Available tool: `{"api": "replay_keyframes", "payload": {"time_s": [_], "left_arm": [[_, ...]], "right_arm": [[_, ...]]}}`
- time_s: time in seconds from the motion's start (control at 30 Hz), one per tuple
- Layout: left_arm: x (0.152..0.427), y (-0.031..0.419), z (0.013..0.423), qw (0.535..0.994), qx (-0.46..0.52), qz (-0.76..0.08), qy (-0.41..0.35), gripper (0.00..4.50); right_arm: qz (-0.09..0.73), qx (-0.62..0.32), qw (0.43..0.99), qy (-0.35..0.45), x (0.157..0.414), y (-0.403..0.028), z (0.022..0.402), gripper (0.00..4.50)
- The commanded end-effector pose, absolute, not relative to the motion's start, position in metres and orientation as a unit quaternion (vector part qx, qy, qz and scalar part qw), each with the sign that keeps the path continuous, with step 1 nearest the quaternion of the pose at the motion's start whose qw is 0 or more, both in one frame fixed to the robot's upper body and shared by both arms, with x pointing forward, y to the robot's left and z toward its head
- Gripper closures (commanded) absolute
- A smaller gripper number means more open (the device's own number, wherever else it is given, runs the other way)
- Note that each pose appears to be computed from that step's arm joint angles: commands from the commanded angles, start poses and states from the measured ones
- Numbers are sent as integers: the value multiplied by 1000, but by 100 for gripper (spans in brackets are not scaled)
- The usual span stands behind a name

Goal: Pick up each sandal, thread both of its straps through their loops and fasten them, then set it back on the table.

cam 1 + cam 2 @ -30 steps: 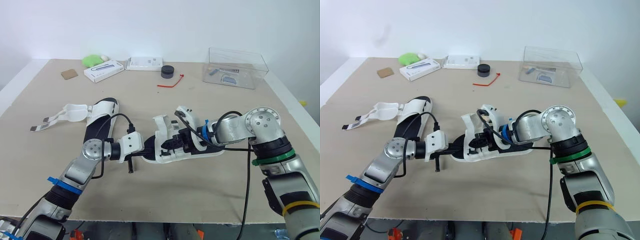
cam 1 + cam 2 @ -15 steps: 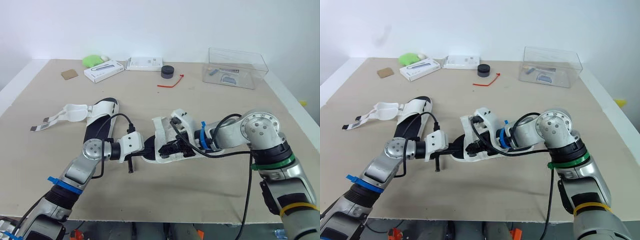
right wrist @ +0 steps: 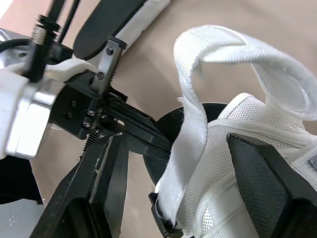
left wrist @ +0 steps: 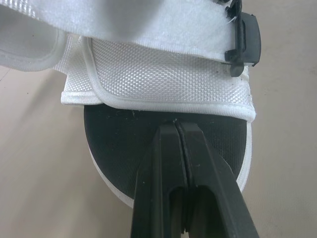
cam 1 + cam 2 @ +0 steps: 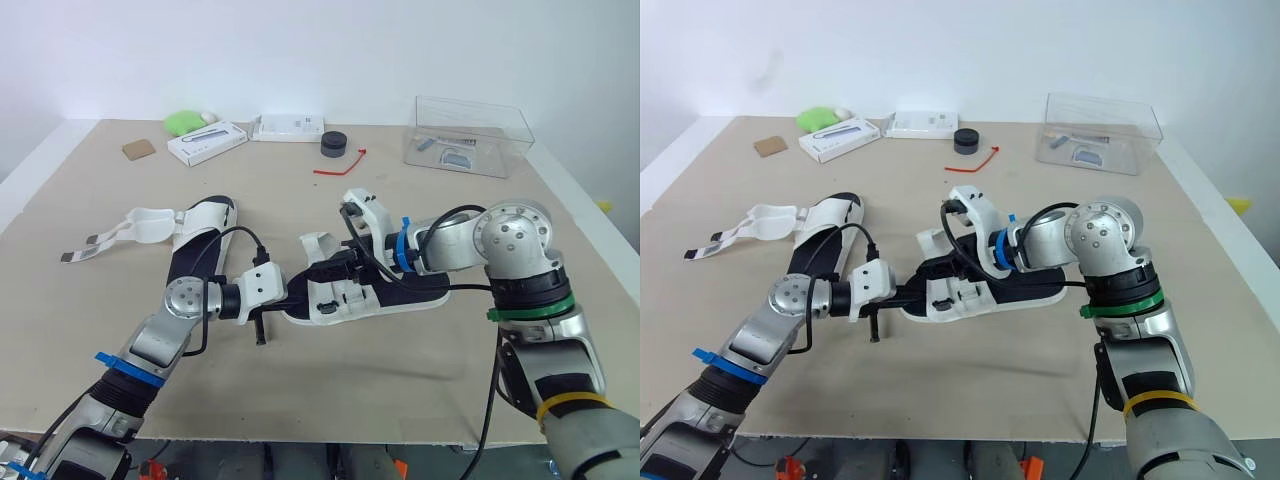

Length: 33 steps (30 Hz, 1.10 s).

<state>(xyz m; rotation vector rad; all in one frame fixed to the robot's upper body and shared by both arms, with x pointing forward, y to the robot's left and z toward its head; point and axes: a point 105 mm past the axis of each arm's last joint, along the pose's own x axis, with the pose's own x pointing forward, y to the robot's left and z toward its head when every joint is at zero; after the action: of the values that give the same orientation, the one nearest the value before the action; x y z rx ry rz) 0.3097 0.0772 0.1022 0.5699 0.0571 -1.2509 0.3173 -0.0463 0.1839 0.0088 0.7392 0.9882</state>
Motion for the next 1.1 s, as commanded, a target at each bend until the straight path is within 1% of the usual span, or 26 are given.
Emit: {"api": "replay_keyframes", "payload": {"time_s": [0.03, 0.07, 0.17, 0.2, 0.27, 0.3, 0.37, 0.6, 1.1], "left_arm": [[306, 91, 64, 766, 276, -571, 107, 450], [306, 91, 63, 766, 276, -571, 107, 450], [306, 91, 64, 767, 276, -570, 107, 450], [307, 91, 64, 767, 276, -569, 107, 450], [307, 92, 64, 768, 276, -568, 107, 450], [307, 92, 64, 768, 277, -568, 107, 450], [307, 93, 64, 768, 277, -567, 107, 450], [306, 93, 62, 768, 276, -568, 109, 450], [308, 91, 62, 766, 277, -569, 107, 450]], "right_arm": [[471, 8, 824, 317, 324, -44, 203, 109], [472, 9, 823, 317, 325, -43, 204, 109], [469, 7, 825, 314, 328, -42, 204, 189], [469, 6, 825, 315, 328, -42, 204, 244], [472, 2, 823, 317, 327, -43, 202, 327], [475, -2, 820, 320, 324, -43, 200, 386], [480, -9, 815, 324, 319, -43, 195, 434], [481, -27, 809, 338, 306, -49, 179, 434], [478, -38, 810, 337, 290, -52, 160, 434]]}}
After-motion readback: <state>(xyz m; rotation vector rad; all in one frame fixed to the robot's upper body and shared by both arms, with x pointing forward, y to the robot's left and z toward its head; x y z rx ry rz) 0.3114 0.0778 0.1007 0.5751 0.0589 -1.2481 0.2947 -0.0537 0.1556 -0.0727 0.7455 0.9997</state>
